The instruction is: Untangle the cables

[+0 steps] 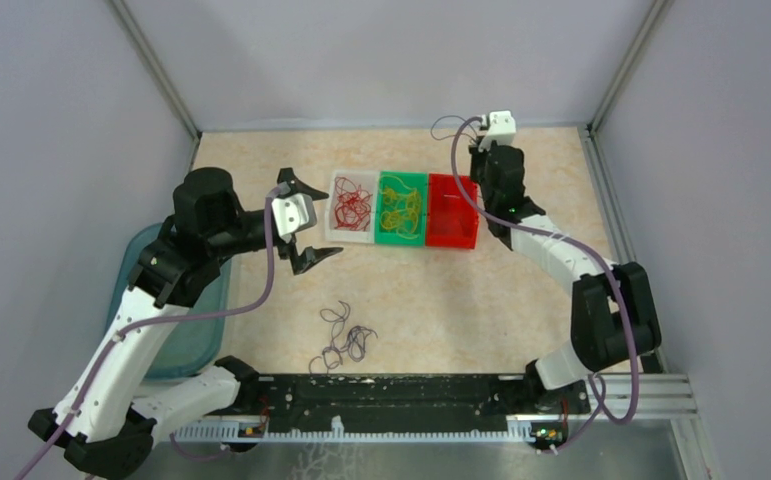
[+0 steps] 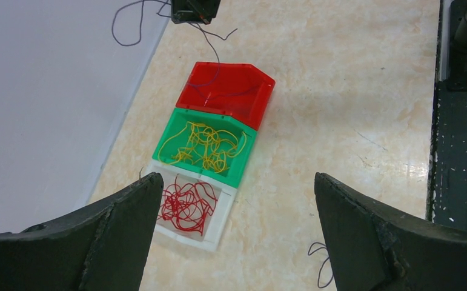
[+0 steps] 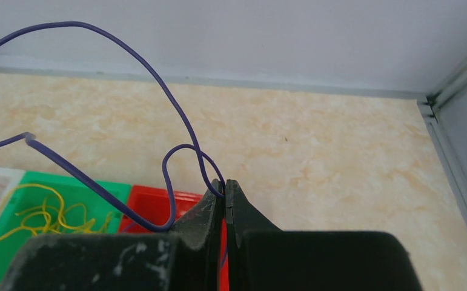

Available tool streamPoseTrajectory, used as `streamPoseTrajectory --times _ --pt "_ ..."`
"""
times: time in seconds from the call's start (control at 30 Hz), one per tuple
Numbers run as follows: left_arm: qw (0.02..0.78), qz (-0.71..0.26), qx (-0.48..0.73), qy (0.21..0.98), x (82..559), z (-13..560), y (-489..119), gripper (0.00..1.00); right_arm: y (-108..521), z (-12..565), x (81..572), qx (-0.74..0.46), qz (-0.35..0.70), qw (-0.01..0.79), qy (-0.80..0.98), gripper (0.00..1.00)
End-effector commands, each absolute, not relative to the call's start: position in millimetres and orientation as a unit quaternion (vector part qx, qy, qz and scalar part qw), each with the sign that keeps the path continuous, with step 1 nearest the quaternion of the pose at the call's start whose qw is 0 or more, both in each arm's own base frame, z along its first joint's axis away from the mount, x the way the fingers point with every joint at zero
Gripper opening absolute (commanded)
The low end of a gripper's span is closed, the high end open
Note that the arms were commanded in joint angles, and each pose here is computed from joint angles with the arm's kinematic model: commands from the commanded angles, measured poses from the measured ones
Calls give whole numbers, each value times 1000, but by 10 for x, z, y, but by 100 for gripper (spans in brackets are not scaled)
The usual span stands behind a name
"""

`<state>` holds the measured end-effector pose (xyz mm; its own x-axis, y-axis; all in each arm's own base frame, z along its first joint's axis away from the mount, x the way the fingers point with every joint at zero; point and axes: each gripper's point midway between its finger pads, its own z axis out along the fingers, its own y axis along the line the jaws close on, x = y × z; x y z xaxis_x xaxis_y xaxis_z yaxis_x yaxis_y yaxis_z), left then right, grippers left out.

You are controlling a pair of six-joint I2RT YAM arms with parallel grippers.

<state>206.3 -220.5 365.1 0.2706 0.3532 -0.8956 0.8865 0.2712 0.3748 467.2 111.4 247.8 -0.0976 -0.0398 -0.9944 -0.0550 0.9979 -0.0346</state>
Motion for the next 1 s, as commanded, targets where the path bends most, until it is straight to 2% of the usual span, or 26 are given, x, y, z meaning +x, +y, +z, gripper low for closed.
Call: streamPoseTrajectory --times 0.0,0.27,0.57,0.63,0.77,0.97 --pt "586 -229 557 543 2066 3738 -2215 100 991 2256 4700 -32 -43 622 782 0" --pt "598 -223 543 546 2130 3820 -2212 100 1318 1311 4598 -18 15 479 878 0" --pt "601 -220 545 543 2097 3826 -2189 100 1420 989 4632 15 18 426 905 5" --pt "600 -221 545 542 2092 3819 -2190 100 1434 980 4634 21 23 424 905 10" --pt "597 -221 546 545 2100 3796 -2194 100 1450 1073 4615 23 28 434 900 32" --pt "595 -223 550 542 2097 3792 -2207 100 1487 1581 4575 34 60 484 873 45"
